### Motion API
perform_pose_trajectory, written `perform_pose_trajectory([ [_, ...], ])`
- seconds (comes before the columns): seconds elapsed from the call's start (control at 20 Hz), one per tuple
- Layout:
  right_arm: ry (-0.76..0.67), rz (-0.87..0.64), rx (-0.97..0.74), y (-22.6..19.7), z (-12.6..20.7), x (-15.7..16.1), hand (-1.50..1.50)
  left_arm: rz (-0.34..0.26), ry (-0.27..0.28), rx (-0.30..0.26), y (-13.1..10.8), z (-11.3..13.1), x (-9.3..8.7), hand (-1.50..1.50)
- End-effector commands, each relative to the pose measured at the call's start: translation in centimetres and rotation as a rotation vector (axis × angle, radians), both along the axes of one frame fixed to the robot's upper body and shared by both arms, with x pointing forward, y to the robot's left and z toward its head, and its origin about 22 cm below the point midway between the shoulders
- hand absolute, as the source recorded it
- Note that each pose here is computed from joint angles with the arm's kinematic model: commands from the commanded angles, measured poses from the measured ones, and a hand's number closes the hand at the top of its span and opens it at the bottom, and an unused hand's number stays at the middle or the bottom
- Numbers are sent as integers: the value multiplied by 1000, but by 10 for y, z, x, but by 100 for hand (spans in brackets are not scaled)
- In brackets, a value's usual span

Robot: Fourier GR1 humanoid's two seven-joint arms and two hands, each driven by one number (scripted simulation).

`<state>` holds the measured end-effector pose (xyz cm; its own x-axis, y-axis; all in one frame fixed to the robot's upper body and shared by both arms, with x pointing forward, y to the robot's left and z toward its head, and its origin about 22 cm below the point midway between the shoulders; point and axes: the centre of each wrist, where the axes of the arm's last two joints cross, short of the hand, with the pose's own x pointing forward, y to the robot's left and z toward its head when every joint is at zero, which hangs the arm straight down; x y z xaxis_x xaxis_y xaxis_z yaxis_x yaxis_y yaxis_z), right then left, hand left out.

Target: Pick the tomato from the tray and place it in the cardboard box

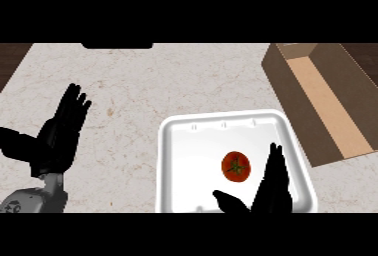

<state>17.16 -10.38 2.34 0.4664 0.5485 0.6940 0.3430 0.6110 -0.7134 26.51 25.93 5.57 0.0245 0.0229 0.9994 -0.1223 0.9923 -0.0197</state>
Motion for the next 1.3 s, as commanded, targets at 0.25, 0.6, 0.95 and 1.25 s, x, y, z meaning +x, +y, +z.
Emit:
perform_pose_trajectory([
  [0.25,67,-62,67,9,-3,12,-150,-18,9,-15,14,-2,6,0],
  [0.6,76,-67,83,10,-19,23,-150,-1,4,-12,0,-5,9,0],
  [0.95,82,-51,67,1,-31,34,-150,-15,0,-12,-5,-9,-7,0],
  [1.25,62,-50,29,17,-36,22,150,6,-6,-7,6,22,18,0],
])
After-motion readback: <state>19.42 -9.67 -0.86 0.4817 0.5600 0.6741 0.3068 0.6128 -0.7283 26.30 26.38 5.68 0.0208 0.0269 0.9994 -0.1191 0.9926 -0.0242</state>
